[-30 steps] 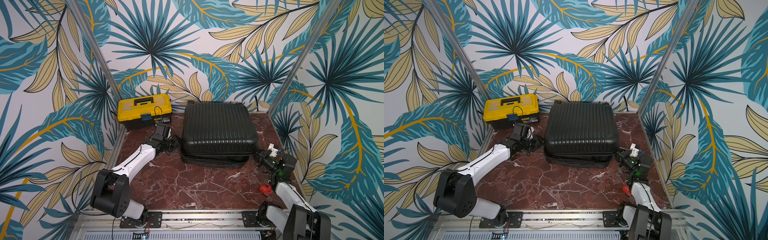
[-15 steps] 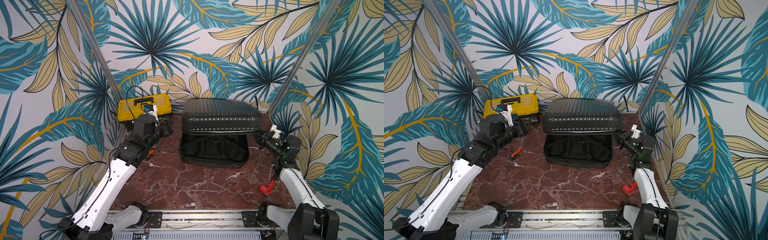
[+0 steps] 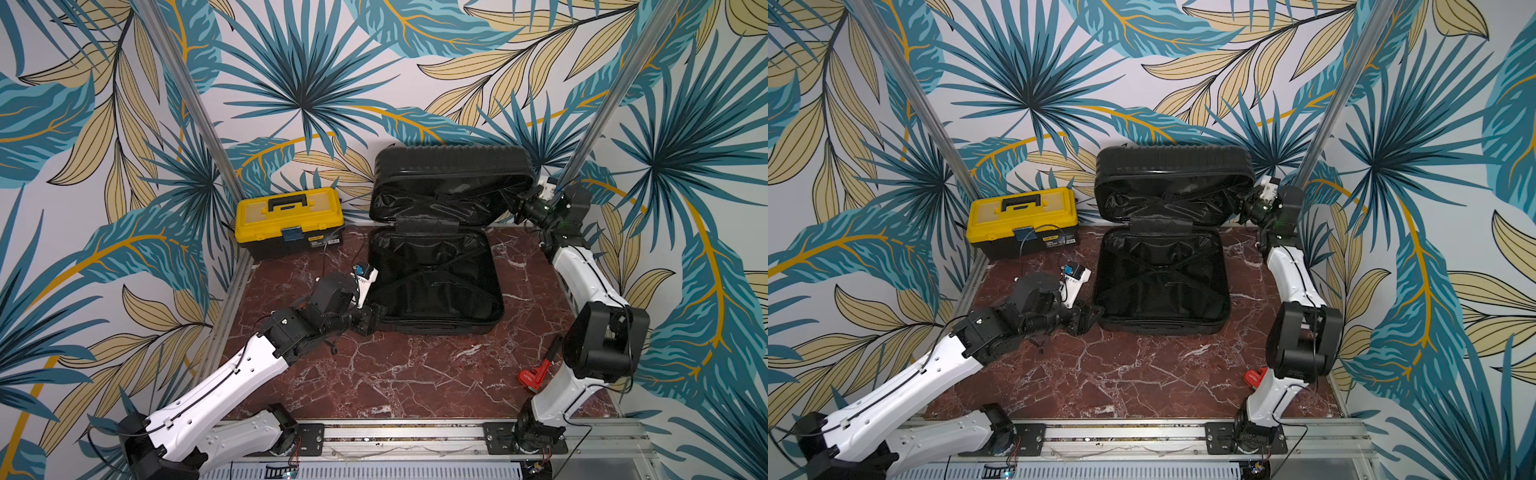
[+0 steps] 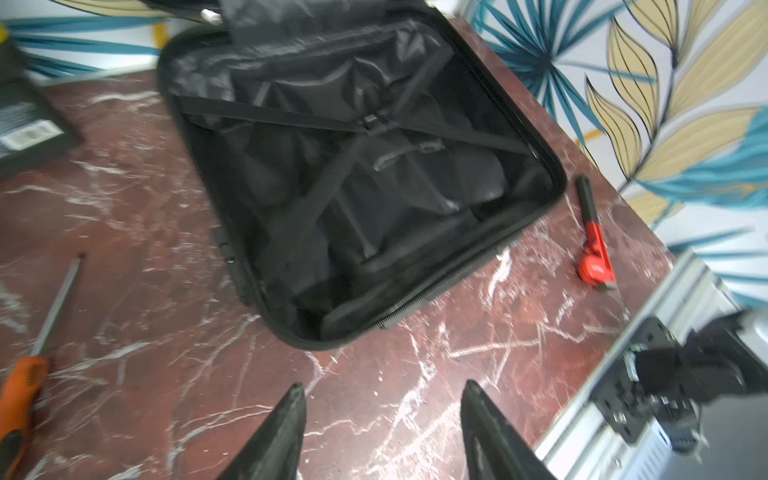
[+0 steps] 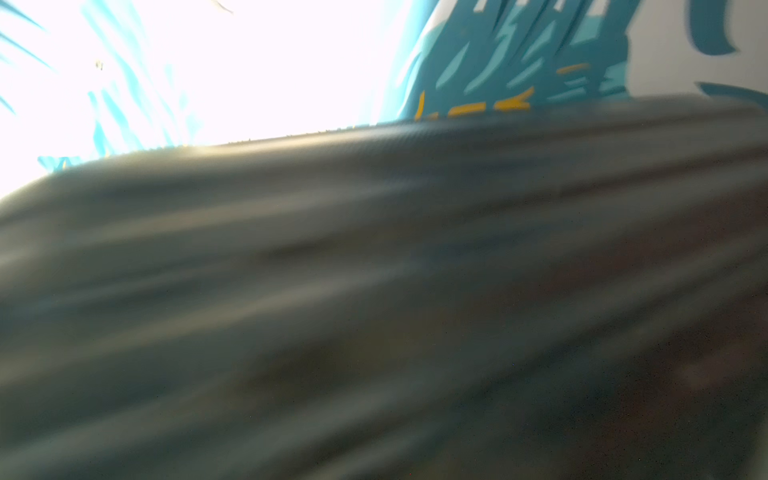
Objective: Open the suitcase zippers
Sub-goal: Open the suitcase at the center of the board.
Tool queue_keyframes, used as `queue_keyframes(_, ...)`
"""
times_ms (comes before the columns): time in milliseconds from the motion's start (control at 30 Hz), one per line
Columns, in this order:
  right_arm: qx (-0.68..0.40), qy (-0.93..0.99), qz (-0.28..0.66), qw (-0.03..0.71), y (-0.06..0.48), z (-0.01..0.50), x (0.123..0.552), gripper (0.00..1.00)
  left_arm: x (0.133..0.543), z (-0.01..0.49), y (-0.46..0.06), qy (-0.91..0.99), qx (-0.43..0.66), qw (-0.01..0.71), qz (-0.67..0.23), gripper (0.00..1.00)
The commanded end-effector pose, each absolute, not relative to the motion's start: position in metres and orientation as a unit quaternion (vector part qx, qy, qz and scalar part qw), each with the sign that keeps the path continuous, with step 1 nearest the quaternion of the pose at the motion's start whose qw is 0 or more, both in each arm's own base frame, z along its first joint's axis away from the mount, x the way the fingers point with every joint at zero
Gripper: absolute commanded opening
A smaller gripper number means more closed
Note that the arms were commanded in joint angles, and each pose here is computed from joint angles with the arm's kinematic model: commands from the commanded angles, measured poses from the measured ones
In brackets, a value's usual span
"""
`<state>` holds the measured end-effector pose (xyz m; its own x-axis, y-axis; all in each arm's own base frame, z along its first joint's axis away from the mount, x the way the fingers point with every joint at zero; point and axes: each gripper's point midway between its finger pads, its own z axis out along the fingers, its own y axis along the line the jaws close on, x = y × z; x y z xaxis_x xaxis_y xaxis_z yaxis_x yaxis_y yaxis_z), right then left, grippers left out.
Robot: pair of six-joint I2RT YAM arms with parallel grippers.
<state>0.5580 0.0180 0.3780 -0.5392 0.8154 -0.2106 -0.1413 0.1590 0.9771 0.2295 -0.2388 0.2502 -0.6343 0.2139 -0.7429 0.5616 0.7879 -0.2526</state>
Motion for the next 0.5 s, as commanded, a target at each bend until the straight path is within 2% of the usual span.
queue_keyframes(0, 0.247, 0.656, 0.592, 0.398, 0.023, 0.376, 0.578, 0.00, 0.210, 0.222, -0.262, 0.875, 0.275, 0.330, -0.225, 0.60)
queue_keyframes(133, 0.217, 0.680, 0.567, 0.411, 0.030, 0.380, 0.583, 0.00, 0.194, 0.162, -0.303, 0.886, 0.318, 0.278, -0.191, 0.56)
queue_keyframes(267, 0.199, 0.700, 0.537, 0.427, 0.030, 0.380, 0.574, 0.00, 0.205, 0.106, -0.325, 0.902, 0.319, 0.251, -0.145, 0.49)
queue_keyframes(367, 0.199, 0.719, 0.515, 0.423, 0.028, 0.373, 0.575, 0.07, 0.215, 0.085, -0.332, 0.905, 0.318, 0.251, -0.126, 0.46)
queue_keyframes(467, 0.200, 0.714, 0.521, 0.422, 0.026, 0.374, 0.590, 0.07, 0.225, 0.075, -0.338, 0.908, 0.315, 0.256, -0.108, 0.46)
